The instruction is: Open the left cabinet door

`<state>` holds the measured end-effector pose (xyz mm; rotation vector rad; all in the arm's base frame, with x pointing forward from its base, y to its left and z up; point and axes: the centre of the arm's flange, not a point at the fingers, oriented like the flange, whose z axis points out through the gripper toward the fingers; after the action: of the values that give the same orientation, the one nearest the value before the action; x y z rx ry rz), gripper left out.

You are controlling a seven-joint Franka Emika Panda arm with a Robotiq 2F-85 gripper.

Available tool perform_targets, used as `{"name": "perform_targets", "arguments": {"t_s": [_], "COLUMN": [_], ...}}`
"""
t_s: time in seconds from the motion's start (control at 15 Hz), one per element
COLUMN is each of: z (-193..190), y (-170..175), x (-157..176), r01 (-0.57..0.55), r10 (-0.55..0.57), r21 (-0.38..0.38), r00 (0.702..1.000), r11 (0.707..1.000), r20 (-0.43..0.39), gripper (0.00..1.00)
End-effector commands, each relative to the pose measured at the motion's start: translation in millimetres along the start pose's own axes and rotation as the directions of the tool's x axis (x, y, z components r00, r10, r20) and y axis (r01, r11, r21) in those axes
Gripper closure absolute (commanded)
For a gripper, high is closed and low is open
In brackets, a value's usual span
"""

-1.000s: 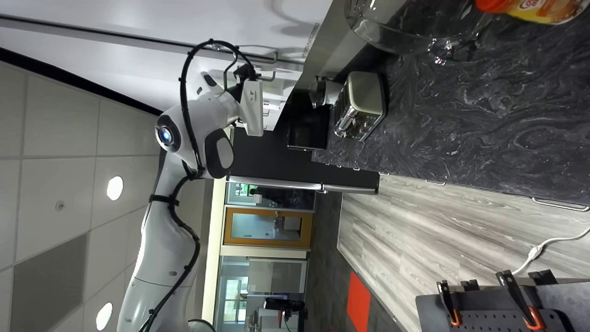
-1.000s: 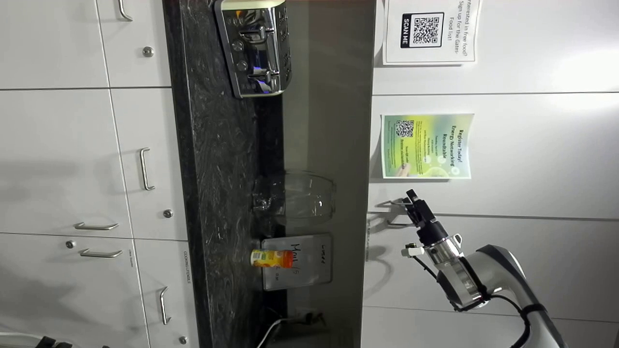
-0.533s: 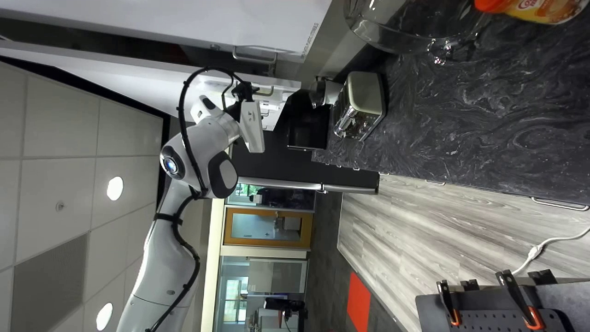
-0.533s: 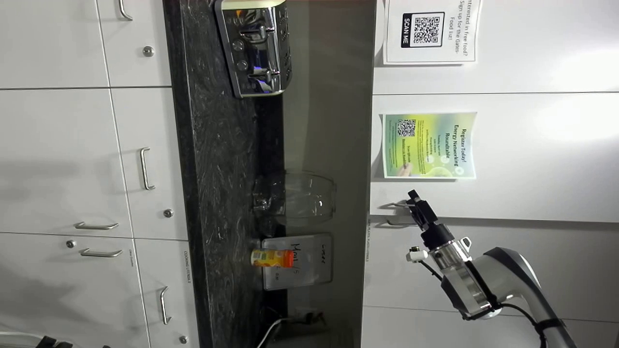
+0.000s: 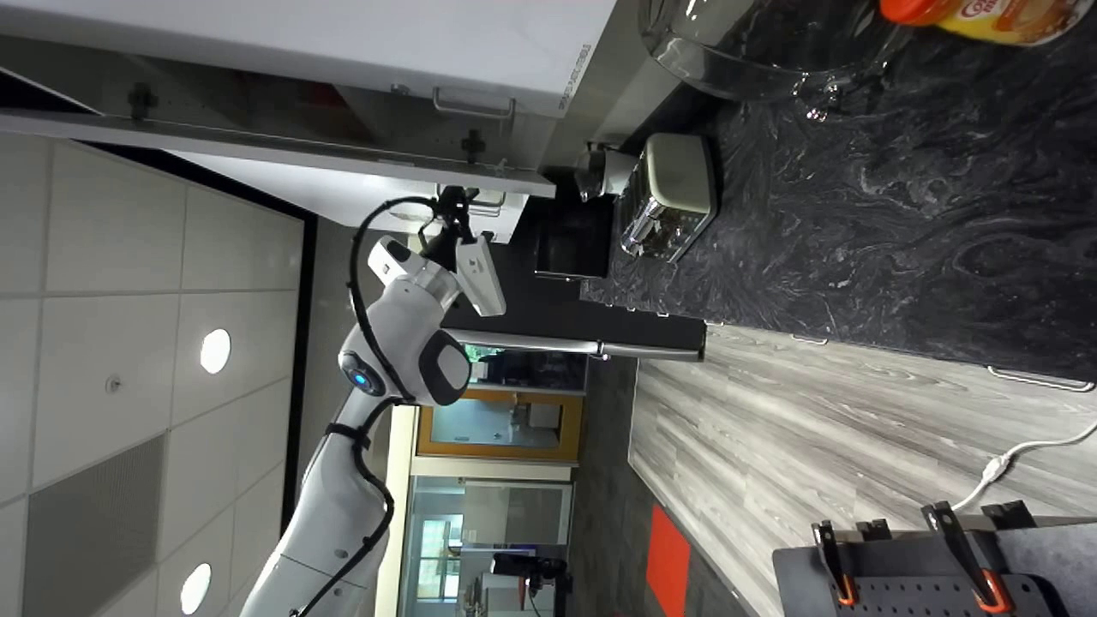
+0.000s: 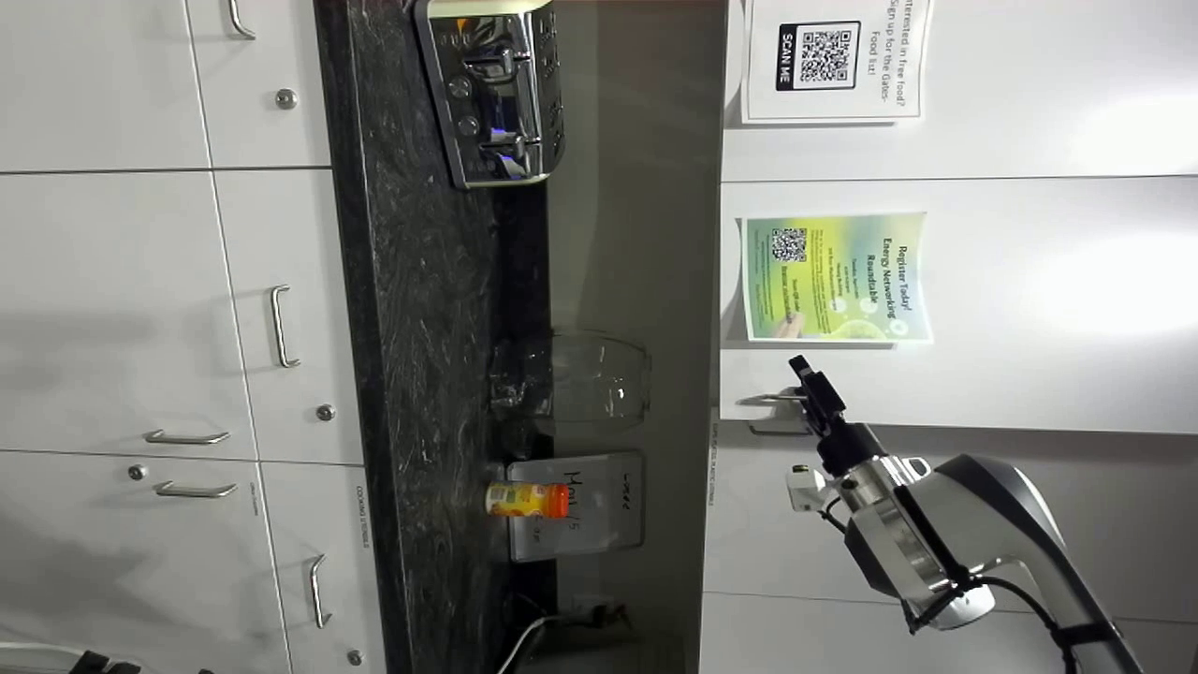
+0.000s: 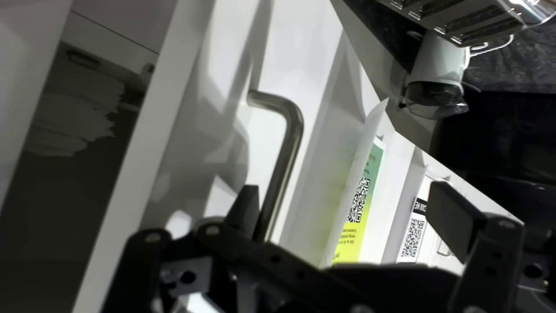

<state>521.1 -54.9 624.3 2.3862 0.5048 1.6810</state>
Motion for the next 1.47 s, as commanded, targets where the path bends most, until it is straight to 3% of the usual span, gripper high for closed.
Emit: {"name": "perform_targets", "arguments": {"t_s": [0.0,0.27,0.53,0.67,0.87,1.07,1.4], "z": [18.6,23.7,20.9,18.2,5.6,-17.3,-46.8], "y": [-74.3,-111.8,-121.4,-125.4,-136.0,-150.2,-194.0], "x": [33.9,33.3,33.4,32.5,34.7,41.1,56.6], "r01": [0.029,0.014,0.007,0.019,0.054,0.018,-0.044], "r10": [-0.033,-0.034,-0.030,-0.040,-0.062,-0.022,0.041], "r21": [-0.052,-0.183,-0.195,-0.191,-0.122,-0.080,-0.039], "r00": [0.997,0.994,0.993,0.994,0.996,0.999,0.997], "r11": [0.998,0.983,0.981,0.981,0.991,0.997,0.998], "r20": [-0.065,-0.108,-0.113,-0.105,-0.063,-0.038,-0.066], "gripper": [0.00,0.00,0.00,0.00,0.00,0.00,0.00]}}
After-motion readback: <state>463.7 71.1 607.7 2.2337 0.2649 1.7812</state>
